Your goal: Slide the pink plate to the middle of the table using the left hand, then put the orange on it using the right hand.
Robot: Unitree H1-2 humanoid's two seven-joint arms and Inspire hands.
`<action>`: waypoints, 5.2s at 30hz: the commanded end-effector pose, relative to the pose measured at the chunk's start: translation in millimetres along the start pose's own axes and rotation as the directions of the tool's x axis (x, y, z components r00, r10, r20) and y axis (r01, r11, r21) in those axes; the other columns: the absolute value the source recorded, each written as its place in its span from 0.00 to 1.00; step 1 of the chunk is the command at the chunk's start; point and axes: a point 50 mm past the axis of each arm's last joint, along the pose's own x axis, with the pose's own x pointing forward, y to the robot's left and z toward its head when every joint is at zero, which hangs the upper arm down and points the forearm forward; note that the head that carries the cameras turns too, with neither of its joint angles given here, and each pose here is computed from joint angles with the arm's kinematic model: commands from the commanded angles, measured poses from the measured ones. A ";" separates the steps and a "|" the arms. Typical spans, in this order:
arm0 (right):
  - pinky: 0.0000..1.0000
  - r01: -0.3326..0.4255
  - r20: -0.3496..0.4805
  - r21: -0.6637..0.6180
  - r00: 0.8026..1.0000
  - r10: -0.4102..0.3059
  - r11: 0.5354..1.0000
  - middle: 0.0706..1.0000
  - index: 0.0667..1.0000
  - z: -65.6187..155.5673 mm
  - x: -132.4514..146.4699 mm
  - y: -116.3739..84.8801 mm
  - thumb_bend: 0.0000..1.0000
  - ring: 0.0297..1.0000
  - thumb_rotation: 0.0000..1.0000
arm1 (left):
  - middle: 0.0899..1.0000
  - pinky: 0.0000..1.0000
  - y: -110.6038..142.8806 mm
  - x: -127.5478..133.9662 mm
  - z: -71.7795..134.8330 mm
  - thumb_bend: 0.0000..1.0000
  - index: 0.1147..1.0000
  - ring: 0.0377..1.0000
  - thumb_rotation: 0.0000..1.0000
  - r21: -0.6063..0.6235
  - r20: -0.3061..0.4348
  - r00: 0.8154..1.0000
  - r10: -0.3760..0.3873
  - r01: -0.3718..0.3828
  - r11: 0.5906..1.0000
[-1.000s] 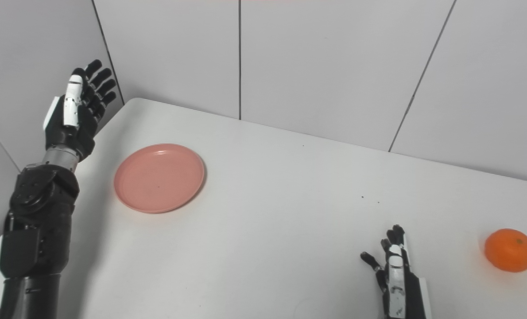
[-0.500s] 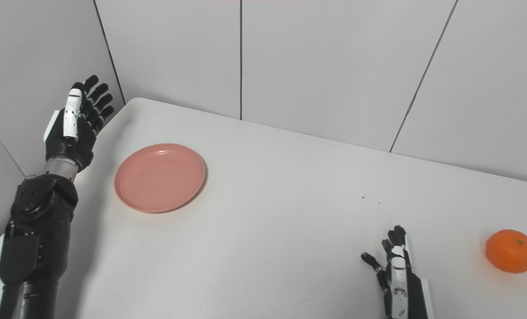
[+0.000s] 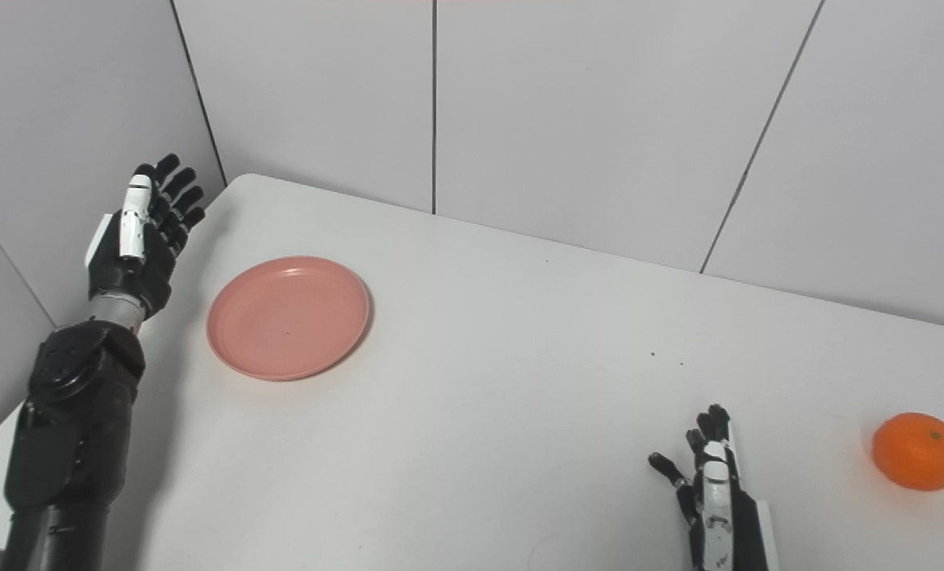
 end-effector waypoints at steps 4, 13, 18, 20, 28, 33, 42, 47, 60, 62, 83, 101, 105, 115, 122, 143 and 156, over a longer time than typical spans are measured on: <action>1.00 0.000 0.028 0.000 1.000 0.000 1.000 1.00 1.00 7.6 0.6 -2.2 0.17 1.00 1.00 | 0.92 0.95 6.9 8.7 13.3 0.35 0.89 0.94 1.00 0.016 0.064 0.998 -0.002 0.001 1.000; 1.00 0.002 0.028 0.004 1.000 -0.002 1.000 1.00 1.00 8.8 -0.8 -1.4 0.17 1.00 1.00 | 0.92 0.95 12.5 8.2 2.3 0.35 0.90 0.94 1.00 0.017 0.042 0.999 0.005 -0.005 1.000; 1.00 0.001 0.035 0.009 0.999 -0.001 1.000 1.00 1.00 7.7 -1.2 -2.3 0.17 1.00 1.00 | 0.93 0.96 15.9 9.8 -6.6 0.34 0.91 0.94 1.00 0.009 0.025 1.000 0.002 -0.002 1.000; 1.00 0.002 0.032 0.008 0.999 -0.002 1.000 1.00 1.00 7.9 -1.7 -2.5 0.17 1.00 1.00 | 0.93 0.96 15.3 9.7 -9.3 0.34 0.90 0.94 1.00 0.005 0.022 1.000 0.003 -0.003 1.000; 1.00 0.005 0.036 -0.003 0.999 -0.005 1.000 1.00 1.00 7.7 -0.7 -3.3 0.17 1.00 1.00 | 0.95 0.98 14.7 7.7 -19.2 0.33 0.92 0.96 1.00 -0.009 -0.009 1.000 -0.001 0.001 1.000; 1.00 0.001 0.039 -0.003 0.999 -0.001 1.000 1.00 1.00 8.2 -1.0 -4.1 0.16 1.00 1.00 | 0.95 0.99 15.6 6.6 -26.1 0.32 0.92 0.96 1.00 -0.032 -0.030 1.000 0.003 -0.004 0.999; 1.00 0.008 0.034 -0.003 0.999 -0.008 1.000 1.00 1.00 9.1 -2.0 -4.3 0.16 1.00 1.00 | 0.96 0.98 19.6 5.0 -40.2 0.30 0.94 0.96 1.00 -0.068 -0.063 0.998 0.000 -0.004 0.998; 1.00 0.002 0.040 -0.011 0.999 -0.001 1.000 1.00 1.00 8.4 -1.3 -4.9 0.17 1.00 1.00 | 0.95 0.97 22.8 5.7 -47.6 0.30 0.93 0.95 1.00 -0.045 -0.078 0.997 -0.014 0.011 0.999; 1.00 0.000 0.041 -0.007 0.999 0.000 1.000 1.00 1.00 10.0 -0.3 -5.6 0.16 1.00 1.00 | 0.93 0.97 24.7 4.2 -64.5 0.36 0.91 0.94 1.00 -0.035 -0.107 0.994 -0.031 0.028 0.999; 1.00 -0.002 0.041 -0.006 0.999 0.002 1.000 1.00 1.00 9.9 -0.3 -5.4 0.17 1.00 1.00 | 0.92 0.95 21.1 3.4 -64.5 0.35 0.90 0.93 1.00 -0.038 -0.114 0.993 -0.029 0.025 0.999; 1.00 -0.012 0.038 0.000 0.999 0.012 1.000 1.00 1.00 11.9 -2.2 -4.2 0.18 1.00 1.00 | 0.88 0.90 3.9 -0.4 -86.4 0.38 0.86 0.89 1.00 -0.070 -0.156 0.982 -0.103 0.093 0.993; 1.00 -0.012 0.035 0.002 0.999 0.012 1.000 1.00 1.00 14.2 -1.7 -2.4 0.18 1.00 1.00 | 0.90 0.91 -17.4 -14.4 -84.4 0.38 0.88 0.89 1.00 -0.101 -0.182 0.968 -0.173 0.156 0.983; 1.00 -0.014 0.040 -0.001 0.999 0.014 1.000 1.00 1.00 14.4 -2.0 -1.9 0.16 1.00 1.00 | 0.89 0.90 -26.5 -16.5 -84.1 0.35 0.86 0.89 1.00 -0.108 -0.189 0.964 -0.189 0.171 0.979; 1.00 -0.010 0.038 0.003 0.999 0.009 1.000 1.00 1.00 15.6 -2.2 1.2 0.16 1.00 1.00 | 0.87 0.88 -51.9 -23.8 -81.9 0.37 0.85 0.87 1.00 -0.112 -0.202 0.951 -0.233 0.214 0.970; 1.00 -0.014 0.045 -0.012 0.999 0.015 1.000 1.00 1.00 14.4 -1.6 1.6 0.17 1.00 1.00 | 0.88 0.90 -67.0 -26.5 -87.2 0.36 0.86 0.88 1.00 -0.132 -0.231 0.935 -0.270 0.245 0.960; 1.00 0.004 0.052 -0.023 0.999 -0.003 1.000 1.00 1.00 14.0 -0.9 0.2 0.19 1.00 1.00 | 0.88 0.88 -110.5 -51.9 -98.3 0.38 0.86 0.88 1.00 -0.155 -0.270 0.895 -0.355 0.323 0.934; 1.00 0.012 0.055 -0.014 0.998 -0.011 1.000 1.00 1.00 17.1 -1.3 4.8 0.20 1.00 1.00 | 0.89 0.90 -140.6 -67.1 -110.3 0.38 0.87 0.89 1.00 -0.193 -0.298 0.860 -0.415 0.372 0.908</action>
